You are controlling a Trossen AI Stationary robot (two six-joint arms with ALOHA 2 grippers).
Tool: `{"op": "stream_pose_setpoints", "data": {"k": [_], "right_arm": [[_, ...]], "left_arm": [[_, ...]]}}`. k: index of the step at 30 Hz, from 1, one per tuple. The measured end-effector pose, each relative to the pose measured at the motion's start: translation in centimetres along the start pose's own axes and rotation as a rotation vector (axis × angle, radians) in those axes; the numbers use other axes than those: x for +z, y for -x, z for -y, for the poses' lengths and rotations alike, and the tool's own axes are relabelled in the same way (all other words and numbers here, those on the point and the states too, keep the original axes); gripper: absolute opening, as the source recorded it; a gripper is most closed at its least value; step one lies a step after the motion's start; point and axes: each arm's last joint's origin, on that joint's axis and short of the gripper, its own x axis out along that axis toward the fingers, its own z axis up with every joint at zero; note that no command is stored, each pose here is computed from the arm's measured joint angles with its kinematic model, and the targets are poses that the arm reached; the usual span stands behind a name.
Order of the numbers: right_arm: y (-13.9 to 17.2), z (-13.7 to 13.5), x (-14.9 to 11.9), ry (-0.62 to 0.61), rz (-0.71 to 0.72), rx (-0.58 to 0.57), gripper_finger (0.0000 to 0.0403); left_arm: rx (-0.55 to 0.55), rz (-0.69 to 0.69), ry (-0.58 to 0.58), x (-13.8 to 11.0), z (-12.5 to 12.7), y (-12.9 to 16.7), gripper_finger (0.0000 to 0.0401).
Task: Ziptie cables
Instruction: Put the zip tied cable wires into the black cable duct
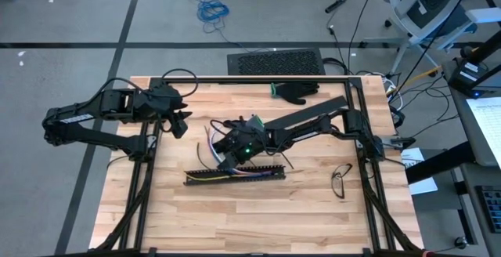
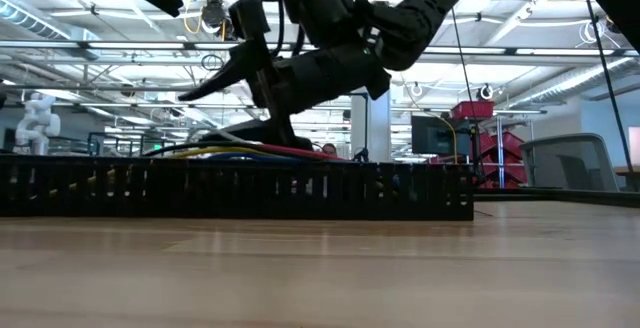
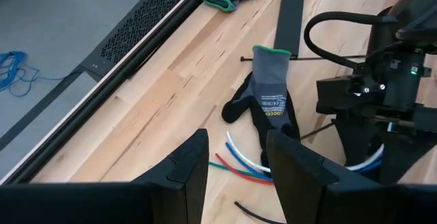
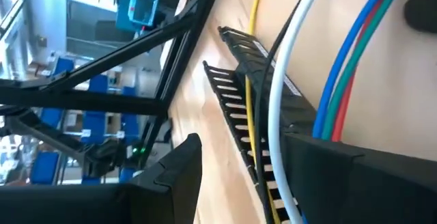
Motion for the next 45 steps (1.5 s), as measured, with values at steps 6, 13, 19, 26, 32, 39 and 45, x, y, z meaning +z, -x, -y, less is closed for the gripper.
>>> {"op": "stream_pose_setpoints", "data": {"k": [6, 13, 19, 26, 32, 39, 45], "right_arm": [[-0.3, -1.9, 0.4, 0.035, -0.056, 0.065, 0.0183], [-0.5, -4.5, 0.6, 0.109, -0.152, 0.082, 0.0183], [-0.9, -3.4, -0.6, 0.107, -0.188, -0.085, 0.0183], [-1.2, -2.8, -1.7, 0.154, -0.16, -0.197, 0.0183], [-1.3, -3.7, -1.4, 0.184, -0.174, -0.077, 0.0183], [-1.0, -3.1, 0.1, 0.157, -0.015, -0.162, 0.017], [-2.3, -0.8, 1.0, 0.132, 0.053, -0.163, 0.014]], "left_arm": [[0.008, 0.003, -0.007, 0.0, 0.0, 0.0, 0.0146], [0.043, 0.015, -0.006, 0.0, -0.1, 0.0, 0.0146], [0.055, 0.019, -0.007, 0.1, -0.2, 0.0, 0.0146], [0.062, 0.022, -0.002, 0.1, -0.2, 0.0, 0.0146], [0.062, 0.022, -0.001, 0.1, -0.2, 0.0, 0.0146], [0.062, 0.022, -0.001, 0.1, -0.2, 0.0, 0.0146], [0.051, 0.019, 0.007, 0.0, -0.2, 0.0, 0.0146]]}}
